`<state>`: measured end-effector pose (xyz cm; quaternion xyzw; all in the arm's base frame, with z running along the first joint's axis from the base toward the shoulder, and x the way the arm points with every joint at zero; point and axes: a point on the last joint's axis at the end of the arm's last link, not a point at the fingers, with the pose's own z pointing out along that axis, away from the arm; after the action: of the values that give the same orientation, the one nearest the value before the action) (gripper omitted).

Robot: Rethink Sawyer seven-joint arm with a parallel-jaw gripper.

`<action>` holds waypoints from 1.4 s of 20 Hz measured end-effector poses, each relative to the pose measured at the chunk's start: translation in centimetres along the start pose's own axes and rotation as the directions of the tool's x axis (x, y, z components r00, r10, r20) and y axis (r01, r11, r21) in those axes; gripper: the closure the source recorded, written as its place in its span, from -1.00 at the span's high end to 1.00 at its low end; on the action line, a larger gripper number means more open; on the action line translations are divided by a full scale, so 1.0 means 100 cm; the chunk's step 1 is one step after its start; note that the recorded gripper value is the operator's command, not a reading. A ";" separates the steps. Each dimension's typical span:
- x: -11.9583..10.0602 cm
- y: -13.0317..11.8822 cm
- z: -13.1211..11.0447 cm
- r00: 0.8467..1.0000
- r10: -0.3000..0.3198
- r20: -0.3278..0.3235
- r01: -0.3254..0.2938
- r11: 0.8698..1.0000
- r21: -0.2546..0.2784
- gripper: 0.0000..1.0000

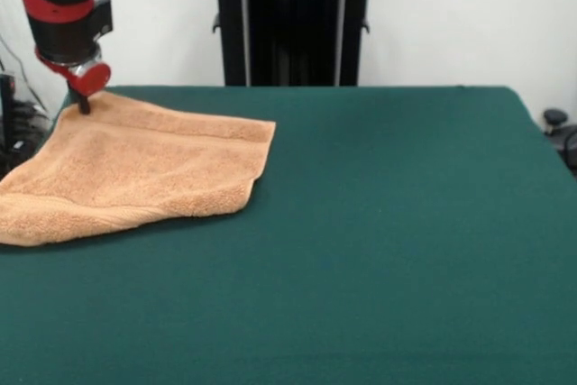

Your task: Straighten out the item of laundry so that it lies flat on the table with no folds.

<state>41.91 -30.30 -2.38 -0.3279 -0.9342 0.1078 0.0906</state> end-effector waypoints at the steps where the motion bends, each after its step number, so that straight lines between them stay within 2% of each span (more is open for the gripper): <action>1: 0.001 0.002 0.001 1.000 -0.005 -0.002 0.005 1.000 0.001 -1.00; 9: 0.008 0.042 -0.001 0.996 -0.087 0.005 0.087 0.996 0.019 -1.00; 14: 0.007 0.067 -0.019 0.991 -0.129 0.038 0.128 0.991 0.023 -1.00; 17: 0.005 0.076 -0.030 0.990 -0.129 0.054 0.128 0.992 0.020 -1.00; 22: -0.005 0.093 -0.063 0.992 -0.100 0.077 0.100 0.995 0.004 -1.00; 28: -0.007 0.118 -0.086 0.993 -0.080 0.081 0.082 0.996 -0.020 -1.00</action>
<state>51.51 -20.55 2.69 -0.2860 -0.9508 0.1062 0.0536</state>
